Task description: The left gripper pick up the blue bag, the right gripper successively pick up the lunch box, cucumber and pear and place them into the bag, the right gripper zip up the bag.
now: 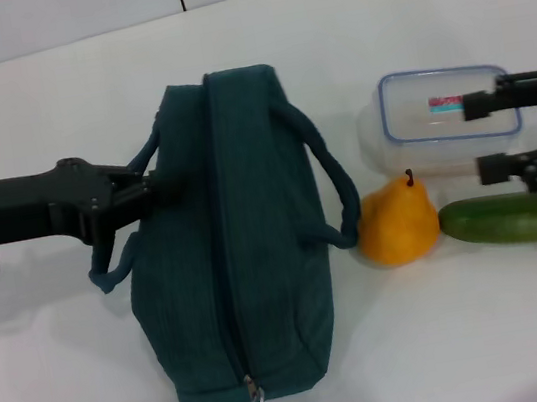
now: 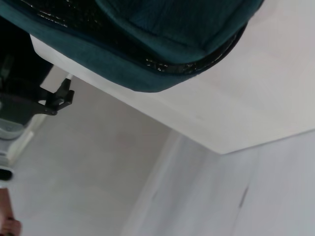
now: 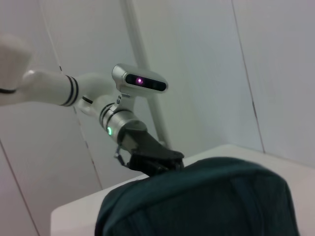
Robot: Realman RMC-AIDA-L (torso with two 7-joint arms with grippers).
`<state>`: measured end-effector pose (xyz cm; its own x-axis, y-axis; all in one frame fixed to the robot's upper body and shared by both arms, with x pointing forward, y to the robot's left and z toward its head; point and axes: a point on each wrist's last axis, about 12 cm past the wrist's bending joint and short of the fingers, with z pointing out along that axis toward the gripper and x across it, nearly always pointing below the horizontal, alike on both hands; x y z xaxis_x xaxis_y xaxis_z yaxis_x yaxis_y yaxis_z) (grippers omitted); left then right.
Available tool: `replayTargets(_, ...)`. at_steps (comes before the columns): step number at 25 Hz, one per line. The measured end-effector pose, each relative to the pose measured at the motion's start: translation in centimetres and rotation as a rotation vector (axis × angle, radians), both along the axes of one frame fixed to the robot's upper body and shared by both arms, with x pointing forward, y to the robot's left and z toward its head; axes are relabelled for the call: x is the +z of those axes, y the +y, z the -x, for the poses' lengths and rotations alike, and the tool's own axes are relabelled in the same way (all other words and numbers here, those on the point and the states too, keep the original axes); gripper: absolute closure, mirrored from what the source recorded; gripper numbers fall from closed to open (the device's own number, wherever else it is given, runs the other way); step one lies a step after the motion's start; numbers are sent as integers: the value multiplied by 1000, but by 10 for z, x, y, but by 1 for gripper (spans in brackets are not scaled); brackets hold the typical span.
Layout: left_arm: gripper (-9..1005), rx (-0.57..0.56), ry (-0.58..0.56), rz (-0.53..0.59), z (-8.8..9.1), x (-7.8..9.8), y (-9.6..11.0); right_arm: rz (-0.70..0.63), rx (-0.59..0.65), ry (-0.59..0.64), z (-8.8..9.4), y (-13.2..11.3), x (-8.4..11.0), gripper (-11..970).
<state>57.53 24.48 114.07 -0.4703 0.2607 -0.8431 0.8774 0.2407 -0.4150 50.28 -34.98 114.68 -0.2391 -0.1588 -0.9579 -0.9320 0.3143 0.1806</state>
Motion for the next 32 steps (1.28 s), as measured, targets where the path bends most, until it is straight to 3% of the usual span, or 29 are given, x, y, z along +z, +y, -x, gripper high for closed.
replayTargets(5,927,-26,-47,3,-4,1,-7,27,-81,126,9,-27,-4,141)
replayTargets(10,941,-30,-54,4,-8,-1,-14,57,-160,196,10,-35,-15,141)
replayTargets(23,949,9,-73,6,-9,-3,-9,202,-259,318,-17,-18,-41,142)
replayTargets(32,949,37,-89,-15,-12,-4,-5,239,-233,338,-34,-1,-42,143)
